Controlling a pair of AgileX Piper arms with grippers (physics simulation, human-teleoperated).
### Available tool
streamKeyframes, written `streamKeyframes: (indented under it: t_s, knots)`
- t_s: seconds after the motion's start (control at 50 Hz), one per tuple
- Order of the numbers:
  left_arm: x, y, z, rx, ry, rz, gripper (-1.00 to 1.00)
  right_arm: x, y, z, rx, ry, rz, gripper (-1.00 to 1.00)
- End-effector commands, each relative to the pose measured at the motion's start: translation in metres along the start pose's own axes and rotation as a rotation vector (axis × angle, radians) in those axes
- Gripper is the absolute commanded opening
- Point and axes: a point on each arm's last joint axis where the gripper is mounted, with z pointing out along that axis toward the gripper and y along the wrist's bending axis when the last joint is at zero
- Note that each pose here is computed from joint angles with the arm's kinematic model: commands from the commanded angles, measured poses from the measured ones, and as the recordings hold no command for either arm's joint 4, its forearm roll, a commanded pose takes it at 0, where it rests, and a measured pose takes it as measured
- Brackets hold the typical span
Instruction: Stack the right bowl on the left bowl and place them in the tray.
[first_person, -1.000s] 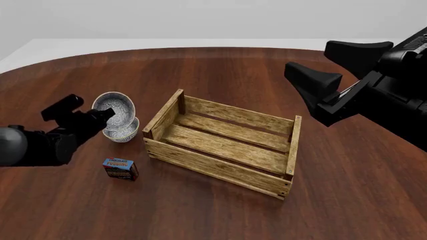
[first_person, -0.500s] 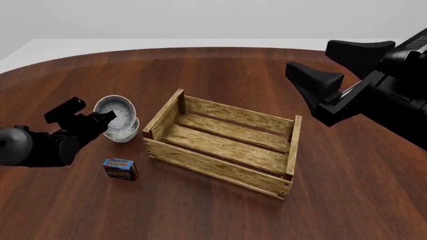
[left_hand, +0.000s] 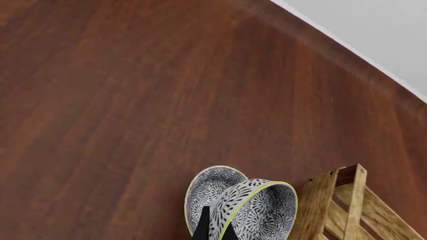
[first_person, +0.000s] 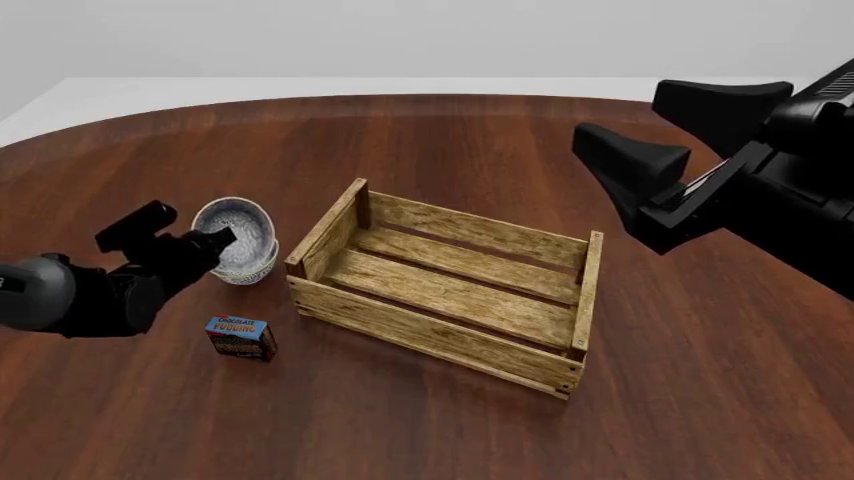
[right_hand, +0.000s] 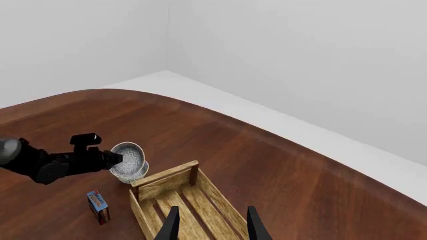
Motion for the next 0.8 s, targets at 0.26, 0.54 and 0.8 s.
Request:
streamKeyframes:
  t_s: [0.26, 0.54, 0.8]
  knots:
    - [-0.016, -0.011, -0.015, 0.017, -0.025, 0.022, 1.0, 0.0, 0.0, -0.001, -0.003, -0.001, -0.001, 1.0]
    - [-0.051, -0.027, -0.058, 0.051, -0.107, 0.031, 1.0, 0.001, 0.001, 0.001, -0.003, 0.003, -0.003, 1.0]
    - [-0.064, -0.03, -0.057, 0.023, -0.075, 0.083, 1.0, 0.003, 0.001, 0.005, -0.006, 0.014, -0.006, 1.0]
